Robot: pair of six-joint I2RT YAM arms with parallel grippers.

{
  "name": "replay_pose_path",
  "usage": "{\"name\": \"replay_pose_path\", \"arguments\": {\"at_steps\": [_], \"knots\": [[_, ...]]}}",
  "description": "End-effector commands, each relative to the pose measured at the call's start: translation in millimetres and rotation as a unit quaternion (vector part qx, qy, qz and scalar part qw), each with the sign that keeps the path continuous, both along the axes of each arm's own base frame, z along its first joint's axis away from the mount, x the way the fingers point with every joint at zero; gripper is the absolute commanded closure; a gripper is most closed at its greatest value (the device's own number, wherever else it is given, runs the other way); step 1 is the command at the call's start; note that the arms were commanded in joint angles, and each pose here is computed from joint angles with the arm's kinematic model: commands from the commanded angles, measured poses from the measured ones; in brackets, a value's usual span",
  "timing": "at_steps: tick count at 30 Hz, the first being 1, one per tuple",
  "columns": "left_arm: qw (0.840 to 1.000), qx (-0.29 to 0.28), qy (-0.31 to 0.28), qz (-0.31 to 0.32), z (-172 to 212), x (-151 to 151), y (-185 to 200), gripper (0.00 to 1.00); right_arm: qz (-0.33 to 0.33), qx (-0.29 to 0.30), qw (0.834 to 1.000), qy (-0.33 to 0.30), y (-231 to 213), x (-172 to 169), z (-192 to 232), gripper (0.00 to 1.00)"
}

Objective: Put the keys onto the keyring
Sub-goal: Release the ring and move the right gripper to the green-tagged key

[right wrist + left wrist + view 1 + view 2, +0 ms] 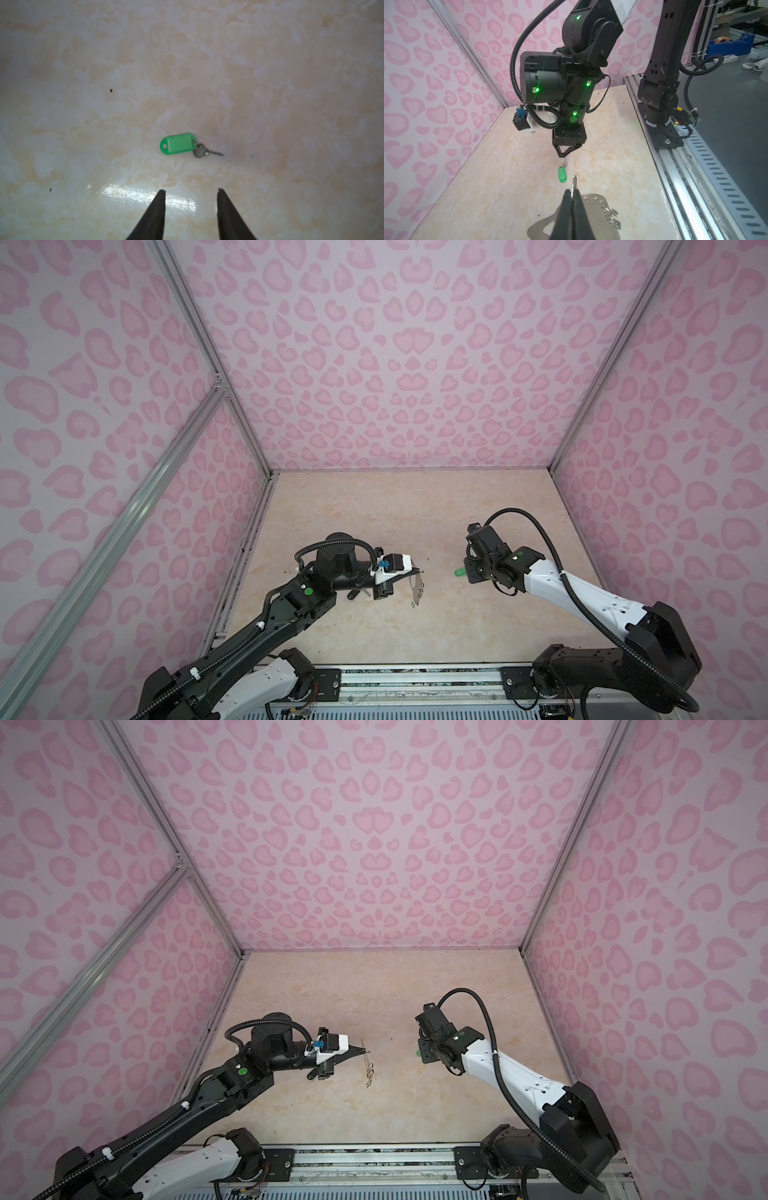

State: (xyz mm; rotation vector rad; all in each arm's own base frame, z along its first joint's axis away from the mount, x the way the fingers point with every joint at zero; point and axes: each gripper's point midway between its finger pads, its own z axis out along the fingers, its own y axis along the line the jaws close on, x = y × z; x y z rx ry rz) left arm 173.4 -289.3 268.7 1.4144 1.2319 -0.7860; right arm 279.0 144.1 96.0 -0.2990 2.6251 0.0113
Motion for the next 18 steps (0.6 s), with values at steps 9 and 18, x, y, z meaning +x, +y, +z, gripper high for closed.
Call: {"name": "replay_pose_path", "arguments": {"at_steps": [9,18], "knots": [[0.999,0.029,-0.027,-0.017,-3.7,2.5,-1.8,0.97,-0.018,-0.04,0.998,0.049,-15.0,5.9,-22.4,0.61],[0.999,0.037,-0.027,-0.012,2.0,5.4,-1.8,0.97,-0.013,-0.052,0.996,0.068,-15.2,14.3,-42.1,0.69]]}}
